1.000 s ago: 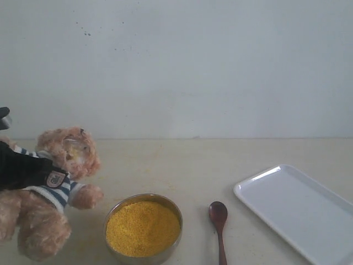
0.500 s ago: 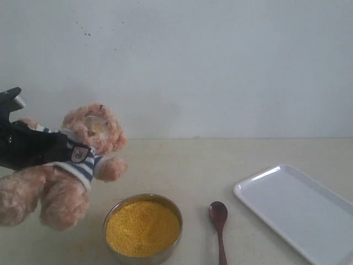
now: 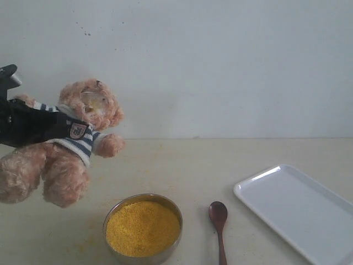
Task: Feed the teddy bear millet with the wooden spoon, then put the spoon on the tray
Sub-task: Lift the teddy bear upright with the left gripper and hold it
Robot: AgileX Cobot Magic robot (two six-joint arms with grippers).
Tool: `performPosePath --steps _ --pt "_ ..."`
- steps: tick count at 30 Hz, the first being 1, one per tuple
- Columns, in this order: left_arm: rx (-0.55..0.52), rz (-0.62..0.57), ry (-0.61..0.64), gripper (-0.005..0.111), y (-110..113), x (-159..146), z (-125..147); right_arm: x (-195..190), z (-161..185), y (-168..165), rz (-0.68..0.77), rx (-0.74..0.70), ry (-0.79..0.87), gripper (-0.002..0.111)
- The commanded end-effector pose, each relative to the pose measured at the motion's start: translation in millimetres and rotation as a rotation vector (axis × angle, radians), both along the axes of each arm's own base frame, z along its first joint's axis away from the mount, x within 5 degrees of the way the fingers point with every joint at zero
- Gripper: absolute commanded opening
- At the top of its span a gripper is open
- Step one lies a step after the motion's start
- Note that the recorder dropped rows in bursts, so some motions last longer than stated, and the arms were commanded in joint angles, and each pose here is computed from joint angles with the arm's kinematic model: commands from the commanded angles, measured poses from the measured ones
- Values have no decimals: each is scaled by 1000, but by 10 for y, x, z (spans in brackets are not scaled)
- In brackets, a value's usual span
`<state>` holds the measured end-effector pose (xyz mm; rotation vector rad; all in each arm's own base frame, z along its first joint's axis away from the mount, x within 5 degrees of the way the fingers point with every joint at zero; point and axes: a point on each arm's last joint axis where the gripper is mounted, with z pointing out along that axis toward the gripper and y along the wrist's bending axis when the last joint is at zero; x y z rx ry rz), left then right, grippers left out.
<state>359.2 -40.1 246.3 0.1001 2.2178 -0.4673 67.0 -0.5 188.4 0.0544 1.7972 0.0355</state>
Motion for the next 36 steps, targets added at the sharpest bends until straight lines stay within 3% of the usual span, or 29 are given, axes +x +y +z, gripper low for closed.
performPosePath --steps 1,18,36 --pt "-6 -24 -8 4 -16 -8 47 2 22 1 -3 15 -18 0" --pt "55 -94 7 4 -29 -40 17 2 22 1 -2 14 -18 0" --pt "40 -121 21 4 -53 -59 12 2 22 1 -3 17 -18 0"
